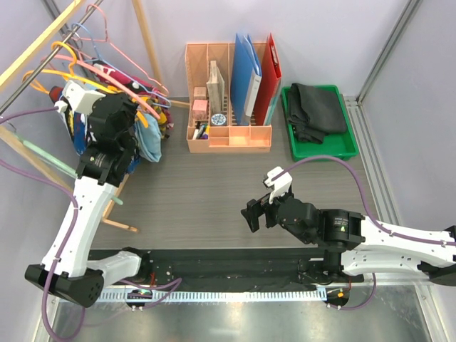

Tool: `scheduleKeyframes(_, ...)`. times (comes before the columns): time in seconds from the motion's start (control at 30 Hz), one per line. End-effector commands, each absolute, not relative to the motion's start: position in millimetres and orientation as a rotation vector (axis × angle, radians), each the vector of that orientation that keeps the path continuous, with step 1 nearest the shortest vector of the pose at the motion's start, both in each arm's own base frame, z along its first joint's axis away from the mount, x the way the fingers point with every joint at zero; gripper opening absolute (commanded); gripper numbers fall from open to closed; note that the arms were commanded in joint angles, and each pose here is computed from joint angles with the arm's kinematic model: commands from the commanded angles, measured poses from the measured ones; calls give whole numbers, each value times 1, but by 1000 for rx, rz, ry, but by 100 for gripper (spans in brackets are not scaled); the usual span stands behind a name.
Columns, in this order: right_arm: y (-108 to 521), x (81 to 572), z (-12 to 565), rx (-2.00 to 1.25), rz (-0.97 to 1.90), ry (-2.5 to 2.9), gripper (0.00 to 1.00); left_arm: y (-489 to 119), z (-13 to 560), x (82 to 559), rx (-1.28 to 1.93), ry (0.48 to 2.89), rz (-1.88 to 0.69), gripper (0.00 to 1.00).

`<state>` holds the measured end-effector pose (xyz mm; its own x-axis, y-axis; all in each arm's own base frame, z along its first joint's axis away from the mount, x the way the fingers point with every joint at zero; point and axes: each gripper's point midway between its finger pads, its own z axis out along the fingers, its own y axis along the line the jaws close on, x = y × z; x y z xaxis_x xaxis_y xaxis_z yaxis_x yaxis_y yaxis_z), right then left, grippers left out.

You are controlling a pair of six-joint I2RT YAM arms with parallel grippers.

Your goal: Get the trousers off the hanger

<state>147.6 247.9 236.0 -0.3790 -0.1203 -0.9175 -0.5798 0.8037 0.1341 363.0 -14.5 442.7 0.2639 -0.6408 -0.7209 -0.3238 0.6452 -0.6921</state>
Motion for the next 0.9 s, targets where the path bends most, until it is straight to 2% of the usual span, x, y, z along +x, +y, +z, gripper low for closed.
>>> scheduleKeyframes(0.0, 252, 152, 250, -478, 566, 1902, 99, -19, 480, 355, -762, 1241, -281, 0)
scheduleKeyframes(0.37, 264, 152, 252, -492, 576, 1912, 99, -23, 517, 324, -596, 1053, -266, 0)
scheduleKeyframes(0.67, 264, 150, 256, -484, 590, 1917, 99, -32, 528, 329, -515, 1043, -242, 0)
scheduleKeyframes(0.87, 267, 151, 251, -491, 577, 1929, 99, -35, 530, 312, -515, 1018, -318, 0)
